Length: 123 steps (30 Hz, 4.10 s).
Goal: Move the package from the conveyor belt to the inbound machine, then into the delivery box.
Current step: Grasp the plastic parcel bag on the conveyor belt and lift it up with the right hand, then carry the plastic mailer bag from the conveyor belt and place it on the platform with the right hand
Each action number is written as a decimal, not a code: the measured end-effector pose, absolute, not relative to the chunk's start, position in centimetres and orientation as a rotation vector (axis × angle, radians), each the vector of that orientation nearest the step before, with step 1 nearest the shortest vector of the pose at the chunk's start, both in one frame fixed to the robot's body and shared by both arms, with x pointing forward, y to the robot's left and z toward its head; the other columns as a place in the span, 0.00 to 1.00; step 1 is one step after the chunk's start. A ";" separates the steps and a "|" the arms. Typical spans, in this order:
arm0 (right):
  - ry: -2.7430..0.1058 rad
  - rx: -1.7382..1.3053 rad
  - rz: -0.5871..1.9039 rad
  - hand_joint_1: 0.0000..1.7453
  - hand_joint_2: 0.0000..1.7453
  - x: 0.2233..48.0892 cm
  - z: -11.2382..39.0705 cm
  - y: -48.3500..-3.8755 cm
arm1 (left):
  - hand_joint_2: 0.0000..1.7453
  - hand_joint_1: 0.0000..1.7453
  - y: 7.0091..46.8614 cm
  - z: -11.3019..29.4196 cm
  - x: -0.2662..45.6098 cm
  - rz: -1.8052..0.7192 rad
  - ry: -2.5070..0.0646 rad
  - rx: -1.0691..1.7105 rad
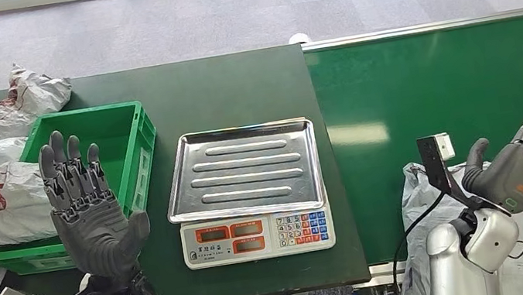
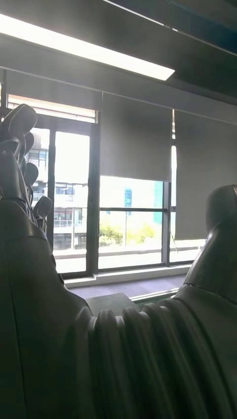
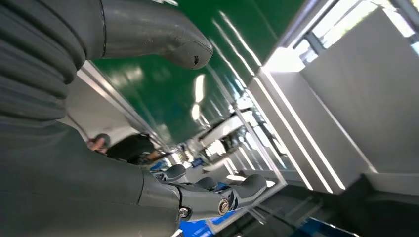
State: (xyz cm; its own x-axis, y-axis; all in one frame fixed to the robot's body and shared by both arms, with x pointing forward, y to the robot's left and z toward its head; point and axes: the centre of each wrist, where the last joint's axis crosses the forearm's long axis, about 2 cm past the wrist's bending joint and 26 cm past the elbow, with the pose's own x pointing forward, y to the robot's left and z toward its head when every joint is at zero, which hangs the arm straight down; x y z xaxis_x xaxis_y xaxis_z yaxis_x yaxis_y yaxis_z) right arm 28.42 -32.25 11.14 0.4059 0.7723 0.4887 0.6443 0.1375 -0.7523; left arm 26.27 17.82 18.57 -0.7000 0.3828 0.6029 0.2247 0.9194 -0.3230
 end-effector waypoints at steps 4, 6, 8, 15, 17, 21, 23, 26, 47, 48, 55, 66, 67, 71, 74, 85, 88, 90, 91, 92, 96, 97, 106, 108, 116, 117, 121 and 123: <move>-1.211 -1.528 0.107 0.00 1.00 28.2 9.7 -32.7 | 1.00 0.00 18.1 18.6 26.3 0.302 -2.372 -0.417; -1.193 -1.518 0.103 0.00 1.00 28.1 9.4 -32.8 | 1.00 0.00 18.3 18.6 26.3 0.306 -2.373 -0.412; -1.168 -1.505 0.088 0.00 1.00 28.1 9.0 -32.8 | 1.00 0.00 18.3 18.7 26.3 0.306 -2.374 -0.410; -0.951 -1.385 0.075 0.00 1.00 28.1 5.4 -32.6 | 1.00 0.00 18.5 18.6 26.3 0.297 -2.370 -0.413; -0.921 -1.358 0.093 0.00 1.00 28.0 4.5 -32.7 | 1.00 0.00 18.6 18.6 26.3 0.298 -2.370 -0.410; -0.882 -1.300 0.132 0.00 1.00 28.0 3.0 -32.5 | 1.00 0.00 18.7 18.6 26.4 0.299 -2.369 -0.408; -0.869 -1.280 0.145 0.00 1.00 27.8 2.5 -32.4 | 1.00 0.00 18.7 18.6 26.4 0.298 -2.368 -0.409; -0.855 -1.254 0.158 0.00 1.00 27.8 1.9 -32.1 | 1.00 0.00 18.8 18.5 26.4 0.299 -2.368 -0.407; -0.633 -0.750 0.340 0.33 1.00 29.2 -0.6 -31.0 | 1.00 0.00 18.9 18.5 26.6 0.295 -2.370 -0.464; -0.631 -0.742 0.346 0.58 1.00 29.4 -0.5 -31.0 | 1.00 0.00 18.9 18.5 26.6 0.295 -2.371 -0.466; -0.637 -0.729 0.371 1.00 1.00 29.9 -0.3 -30.8 | 1.00 0.00 18.9 18.6 26.6 0.293 -2.370 -0.467; -0.656 -0.734 0.391 1.00 1.00 30.4 0.1 -30.8 | 1.00 0.00 19.4 18.6 26.6 0.300 -2.371 -0.446; -0.656 -0.733 0.392 1.00 1.00 30.4 0.1 -30.8 | 1.00 0.00 19.4 18.6 26.6 0.300 -2.371 -0.446; -0.660 -0.731 0.399 1.00 1.00 30.4 0.0 -30.7 | 1.00 0.00 19.4 18.6 26.6 0.300 -2.371 -0.446; -0.662 -0.730 0.404 1.00 1.00 30.5 0.1 -30.6 | 1.00 0.00 19.4 18.6 26.6 0.300 -2.371 -0.446; -0.688 -0.730 0.410 1.00 1.00 30.6 0.2 -30.4 | 1.00 0.00 19.4 18.6 26.6 0.301 -2.373 -0.444; -0.812 -0.647 0.424 1.00 1.00 30.6 0.1 -30.1 | 1.00 0.00 19.5 18.5 26.6 0.302 -2.384 -0.435; -1.022 -0.522 0.438 1.00 1.00 30.7 0.2 -29.7 | 1.00 0.00 19.6 18.5 26.6 0.305 -2.401 -0.421; -1.142 -0.483 0.436 1.00 1.00 30.7 0.4 -29.5 | 1.00 0.00 19.6 18.4 26.5 0.306 -2.409 -0.415; -1.253 -0.471 0.429 1.00 1.00 30.7 0.9 -29.2 | 1.00 0.00 19.7 18.4 26.5 0.307 -2.414 -0.409; -1.467 -0.688 0.338 1.00 1.00 31.2 5.6 -28.4 | 1.00 0.00 20.1 18.2 26.5 0.311 -2.419 -0.395; -1.512 -0.767 0.308 1.00 1.00 31.4 7.4 -28.2 | 1.00 0.00 20.1 18.2 26.5 0.309 -2.418 -0.394; -1.828 -1.015 0.214 1.00 1.00 31.0 16.7 -26.1 | 1.00 0.00 20.1 18.2 26.5 0.304 -2.407 -0.388; -1.844 -1.032 0.207 1.00 1.00 30.7 17.0 -25.9 | 1.00 0.00 20.1 18.1 26.5 0.304 -2.404 -0.389; -1.908 -1.068 0.174 1.00 1.00 30.1 17.8 -25.2 | 1.00 0.00 19.9 17.9 26.6 0.312 -2.389 -0.396; -1.934 -1.048 0.174 1.00 1.00 30.2 18.0 -24.9 | 1.00 0.00 19.9 17.9 26.7 0.313 -2.388 -0.398; -2.114 -0.852 0.259 1.00 1.00 32.4 19.9 -21.4 | 1.00 0.00 19.4 18.2 27.4 0.320 -2.396 -0.426; -2.184 -0.743 0.309 1.00 1.00 34.0 21.1 -18.4 | 1.00 0.00 18.9 18.5 27.9 0.321 -2.404 -0.454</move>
State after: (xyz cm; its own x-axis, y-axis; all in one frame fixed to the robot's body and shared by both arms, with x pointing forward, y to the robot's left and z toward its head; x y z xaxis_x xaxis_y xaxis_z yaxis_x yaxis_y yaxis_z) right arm 33.99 -18.44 21.10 -0.5148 0.6018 0.6106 0.4088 0.7983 -0.4422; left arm 27.87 18.88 18.48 -0.7208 0.4005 0.5657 0.2382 0.9096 -0.3405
